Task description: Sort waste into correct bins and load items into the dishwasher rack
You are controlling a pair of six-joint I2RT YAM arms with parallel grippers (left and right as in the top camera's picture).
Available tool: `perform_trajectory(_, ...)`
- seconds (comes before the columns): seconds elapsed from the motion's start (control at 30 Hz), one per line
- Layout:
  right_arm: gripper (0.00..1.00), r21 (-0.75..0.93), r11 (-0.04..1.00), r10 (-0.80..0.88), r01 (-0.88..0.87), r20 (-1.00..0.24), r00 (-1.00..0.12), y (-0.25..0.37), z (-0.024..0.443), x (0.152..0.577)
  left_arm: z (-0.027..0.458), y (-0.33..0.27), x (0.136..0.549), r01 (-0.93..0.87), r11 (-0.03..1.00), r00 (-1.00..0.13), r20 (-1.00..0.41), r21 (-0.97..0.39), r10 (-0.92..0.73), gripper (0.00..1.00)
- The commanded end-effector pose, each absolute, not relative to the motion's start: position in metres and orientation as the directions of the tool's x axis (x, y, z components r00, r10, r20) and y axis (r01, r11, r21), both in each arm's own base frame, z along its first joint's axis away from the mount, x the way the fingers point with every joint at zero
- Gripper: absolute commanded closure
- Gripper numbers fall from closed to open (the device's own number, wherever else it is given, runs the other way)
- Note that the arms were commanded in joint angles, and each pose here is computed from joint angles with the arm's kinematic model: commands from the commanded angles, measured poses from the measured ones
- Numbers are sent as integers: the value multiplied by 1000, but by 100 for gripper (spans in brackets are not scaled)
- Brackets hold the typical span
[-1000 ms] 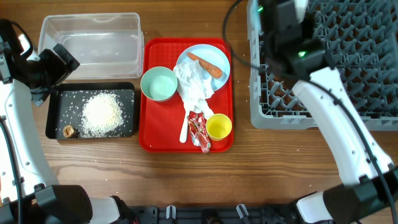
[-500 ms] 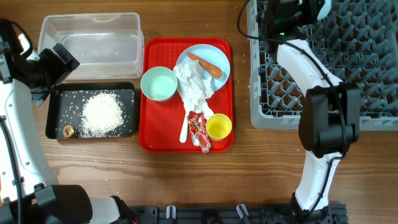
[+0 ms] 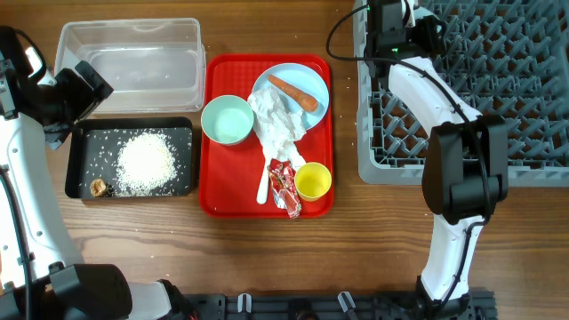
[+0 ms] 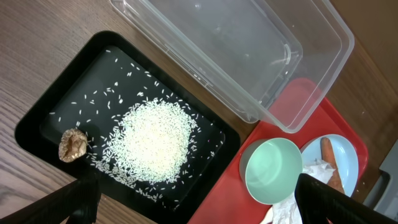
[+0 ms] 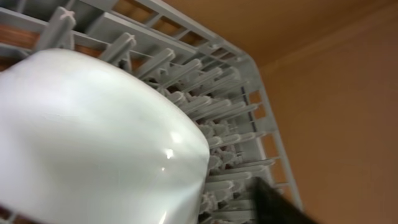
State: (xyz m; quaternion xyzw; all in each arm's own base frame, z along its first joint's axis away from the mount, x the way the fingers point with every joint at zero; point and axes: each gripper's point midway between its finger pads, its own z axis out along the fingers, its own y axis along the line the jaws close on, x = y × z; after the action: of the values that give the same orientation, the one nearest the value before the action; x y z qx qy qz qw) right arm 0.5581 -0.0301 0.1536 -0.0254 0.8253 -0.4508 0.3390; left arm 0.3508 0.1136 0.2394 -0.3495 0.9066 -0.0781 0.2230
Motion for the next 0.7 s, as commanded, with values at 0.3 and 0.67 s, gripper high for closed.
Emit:
perform_trajectory(0.3,7,-561,795,-344,230,-731,-589,53,223,551,237,114,352,-604,738,-654,-344,-300,-674,0)
perform_trajectory(0.67,44,505,833,-38,-225,-354,-935,348,132,383,237,114,351,-605,738,-655,-340,-298,-675,0)
